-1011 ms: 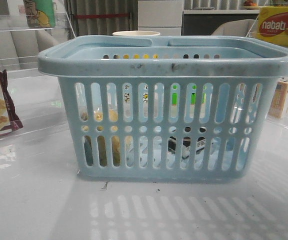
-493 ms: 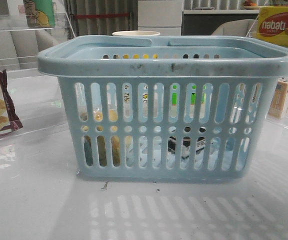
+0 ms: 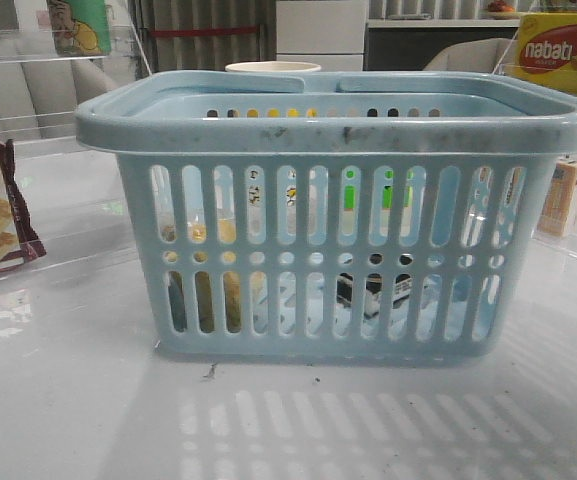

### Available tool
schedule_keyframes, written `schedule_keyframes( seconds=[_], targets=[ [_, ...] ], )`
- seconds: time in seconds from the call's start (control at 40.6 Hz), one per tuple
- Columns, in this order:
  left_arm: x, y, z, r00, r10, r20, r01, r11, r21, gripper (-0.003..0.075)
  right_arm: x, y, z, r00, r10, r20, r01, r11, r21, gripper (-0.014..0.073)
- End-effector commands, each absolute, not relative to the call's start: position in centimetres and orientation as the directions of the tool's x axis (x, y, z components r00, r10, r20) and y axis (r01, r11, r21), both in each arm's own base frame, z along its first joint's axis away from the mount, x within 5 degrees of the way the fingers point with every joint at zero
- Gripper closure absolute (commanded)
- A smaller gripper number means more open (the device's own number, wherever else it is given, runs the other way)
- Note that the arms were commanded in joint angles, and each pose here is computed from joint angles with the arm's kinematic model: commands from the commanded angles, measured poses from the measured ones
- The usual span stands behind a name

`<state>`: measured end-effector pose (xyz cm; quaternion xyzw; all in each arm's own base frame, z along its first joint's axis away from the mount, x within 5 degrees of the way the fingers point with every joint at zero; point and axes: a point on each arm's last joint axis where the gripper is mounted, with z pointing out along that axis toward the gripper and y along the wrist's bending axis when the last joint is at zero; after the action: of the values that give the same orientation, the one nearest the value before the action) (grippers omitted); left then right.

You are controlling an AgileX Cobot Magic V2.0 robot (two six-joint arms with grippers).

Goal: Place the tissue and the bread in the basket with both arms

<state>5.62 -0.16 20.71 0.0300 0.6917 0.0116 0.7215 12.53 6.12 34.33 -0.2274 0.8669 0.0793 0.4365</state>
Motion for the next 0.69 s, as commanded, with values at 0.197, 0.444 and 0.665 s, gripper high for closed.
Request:
schedule_keyframes(
  seconds=[0.197, 0.444, 0.665],
  targets=[
    [5.4, -0.1, 21.6, 0.149, 0.044, -0.988, 0.017, 0.999, 0.047, 0.0624, 12.9, 6.2, 35.6, -0.444, -0.306, -0.842, -0.458, 0.885, -0.081, 0.0529],
    [5.4, -0.1, 21.6, 0.149, 0.044, -0.988, 0.017, 0.999, 0.047, 0.0624, 11.2, 3.0, 33.9, -0.355, -0.195, -0.914, -0.284, 0.954, -0.093, 0.0529],
    [5.4, -0.1, 21.6, 0.149, 0.044, -0.988, 0.017, 0.999, 0.047, 0.0624, 7.1, 0.1, 29.0, -0.108, -0.098, -0.989, -0.03, 0.995, -0.095, 0.0529]
  ],
)
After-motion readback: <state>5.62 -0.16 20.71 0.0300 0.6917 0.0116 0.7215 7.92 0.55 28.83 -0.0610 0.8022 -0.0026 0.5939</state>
